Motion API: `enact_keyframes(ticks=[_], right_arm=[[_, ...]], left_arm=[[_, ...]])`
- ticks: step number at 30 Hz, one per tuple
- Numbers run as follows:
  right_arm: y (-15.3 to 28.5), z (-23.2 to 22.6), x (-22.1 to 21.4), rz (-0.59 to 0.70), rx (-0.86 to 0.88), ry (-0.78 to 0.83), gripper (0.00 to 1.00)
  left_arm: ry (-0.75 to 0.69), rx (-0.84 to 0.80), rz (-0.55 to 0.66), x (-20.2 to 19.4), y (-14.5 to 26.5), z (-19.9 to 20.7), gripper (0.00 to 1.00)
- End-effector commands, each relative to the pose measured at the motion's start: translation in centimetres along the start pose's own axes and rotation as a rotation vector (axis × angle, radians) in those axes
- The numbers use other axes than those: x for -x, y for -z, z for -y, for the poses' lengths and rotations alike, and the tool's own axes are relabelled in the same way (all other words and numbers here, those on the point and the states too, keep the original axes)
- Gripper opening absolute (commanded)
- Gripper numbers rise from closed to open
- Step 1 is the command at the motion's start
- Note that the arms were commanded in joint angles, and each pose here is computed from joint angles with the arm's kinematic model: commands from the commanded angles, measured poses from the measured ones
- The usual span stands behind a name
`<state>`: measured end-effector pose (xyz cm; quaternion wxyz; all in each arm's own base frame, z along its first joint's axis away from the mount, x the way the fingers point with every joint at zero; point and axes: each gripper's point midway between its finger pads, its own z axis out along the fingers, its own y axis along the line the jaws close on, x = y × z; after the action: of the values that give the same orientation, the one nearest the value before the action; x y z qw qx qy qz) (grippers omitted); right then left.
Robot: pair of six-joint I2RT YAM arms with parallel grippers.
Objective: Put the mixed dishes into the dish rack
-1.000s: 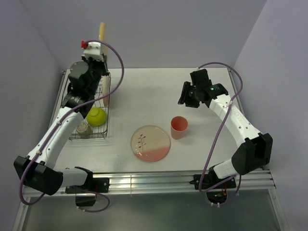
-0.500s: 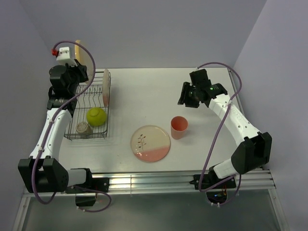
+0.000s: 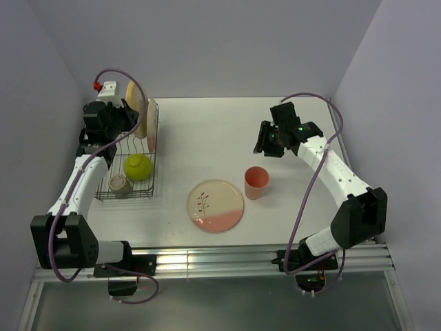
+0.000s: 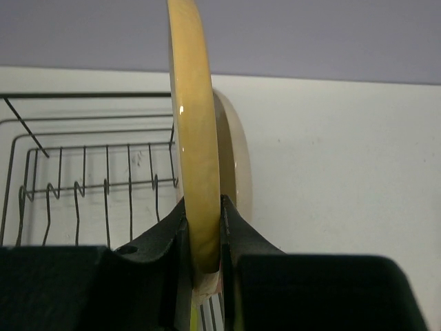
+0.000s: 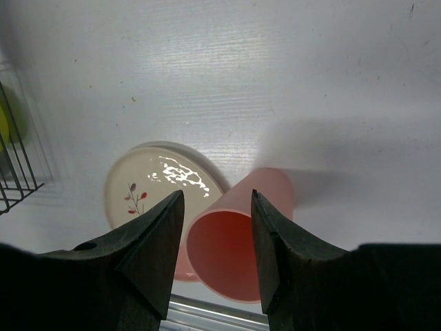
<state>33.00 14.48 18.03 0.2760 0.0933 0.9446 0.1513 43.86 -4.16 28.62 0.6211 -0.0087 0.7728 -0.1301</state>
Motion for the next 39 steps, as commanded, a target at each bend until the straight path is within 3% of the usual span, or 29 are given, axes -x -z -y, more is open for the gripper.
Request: enact_keyframes(ticks=[1,18,31,34,39], right_arm=[[0.2,-0.3,0.7,0.039,0.016,-0.001,0.51],[0.2,-0.2,0.0,0.03,0.03,-0.01,0.51],[-0.3,0.2,-0.7,0.021,0.027,-0.009,0.51],[-0.3,0.3,-0.8,0.021,0.025,-0.006,0.51],[-0.2,0.3,-0.7,0.024,0.026,-0.004,0.51]], left_arm=[[-0.057,-0.074,0.19,5.1,0.8,1.7,0.0],[-0.068,-0.04,0.097,0.5,-0.5,0.2,0.0],[-0.077,0.02,-0.06,-4.9,-3.7,-1.1,0.01],[-0.089,0.022,-0.085,-5.7,-4.3,-0.6,0.06],[-0.084,0.041,-0.095,-5.8,-4.5,-0.7,0.33]])
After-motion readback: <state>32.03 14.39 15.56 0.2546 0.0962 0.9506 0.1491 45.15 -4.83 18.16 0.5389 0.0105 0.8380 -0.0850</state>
